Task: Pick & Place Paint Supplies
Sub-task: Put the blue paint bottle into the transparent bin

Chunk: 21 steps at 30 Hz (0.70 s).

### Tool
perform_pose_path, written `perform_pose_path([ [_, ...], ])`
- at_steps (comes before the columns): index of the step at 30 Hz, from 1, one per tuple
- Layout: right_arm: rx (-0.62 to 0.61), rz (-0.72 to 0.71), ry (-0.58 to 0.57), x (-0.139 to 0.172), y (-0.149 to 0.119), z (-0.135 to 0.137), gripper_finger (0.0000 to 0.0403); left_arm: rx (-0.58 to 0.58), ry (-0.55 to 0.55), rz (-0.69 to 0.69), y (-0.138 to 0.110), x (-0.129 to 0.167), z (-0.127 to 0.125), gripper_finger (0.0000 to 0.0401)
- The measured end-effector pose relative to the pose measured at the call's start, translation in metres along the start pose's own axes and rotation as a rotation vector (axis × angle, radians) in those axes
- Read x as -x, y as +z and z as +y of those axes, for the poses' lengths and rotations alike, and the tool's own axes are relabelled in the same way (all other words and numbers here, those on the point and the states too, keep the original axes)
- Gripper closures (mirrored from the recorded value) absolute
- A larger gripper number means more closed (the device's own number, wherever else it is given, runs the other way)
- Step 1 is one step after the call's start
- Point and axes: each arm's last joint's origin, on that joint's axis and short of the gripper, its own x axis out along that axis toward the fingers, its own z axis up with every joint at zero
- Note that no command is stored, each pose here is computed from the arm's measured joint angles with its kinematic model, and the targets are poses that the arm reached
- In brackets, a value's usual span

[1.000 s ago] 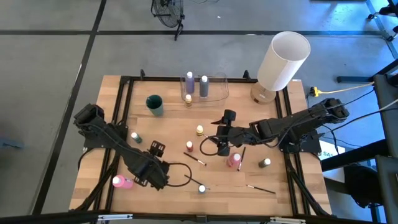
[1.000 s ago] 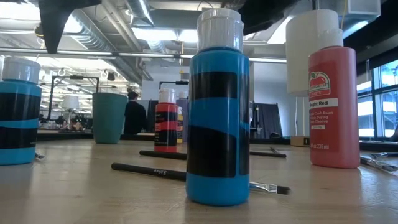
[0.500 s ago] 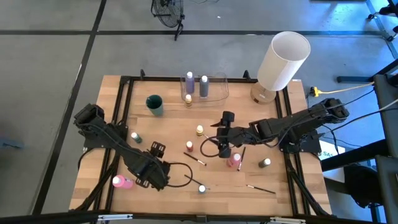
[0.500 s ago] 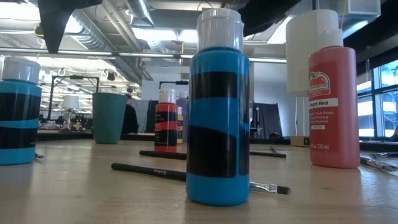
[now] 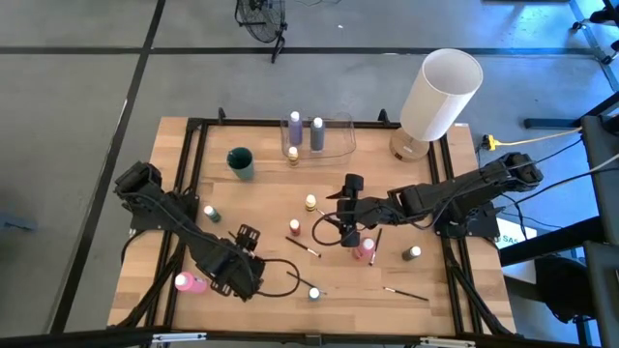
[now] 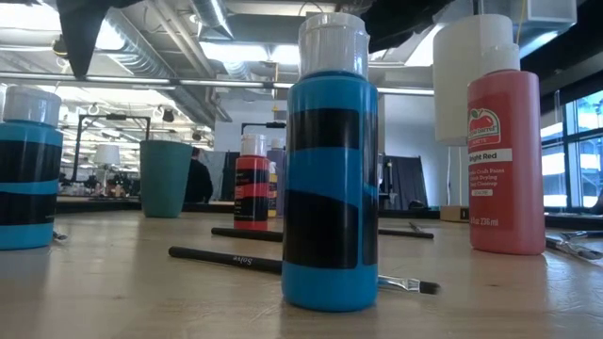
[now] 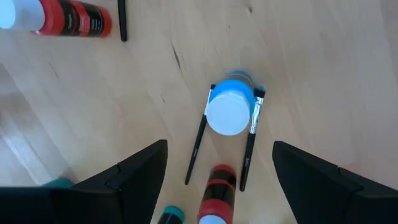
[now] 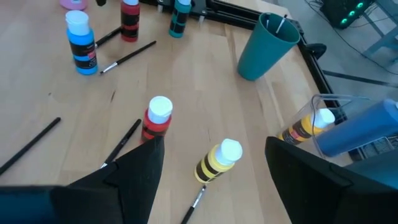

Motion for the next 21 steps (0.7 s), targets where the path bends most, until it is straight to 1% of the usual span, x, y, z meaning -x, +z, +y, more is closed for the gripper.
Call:
perform_pose_path([
  [4,-0.005,0.000,0.003,0.000,0.000,0.000,0.0119,-0.002,-0.012,-0.017,0.001,-0.004,-0.001,0.0114],
  [9,-0.003,0.002,0.006,0.000,0.000,0.000,0.0119,-0.004,-0.043,0.015,-0.002,-0.014,-0.002,0.0114],
  [12,-0.004,-0.002,0.006,0.000,0.000,0.000,0.0119,0.001,-0.050,0.004,-0.001,-0.014,-0.002,0.0114],
  [21,-0.002,-0.004,0.008,0.000,0.000,0.000,0.0119,-0.056,-0.059,-0.034,0.003,-0.015,-0.001,0.0114],
])
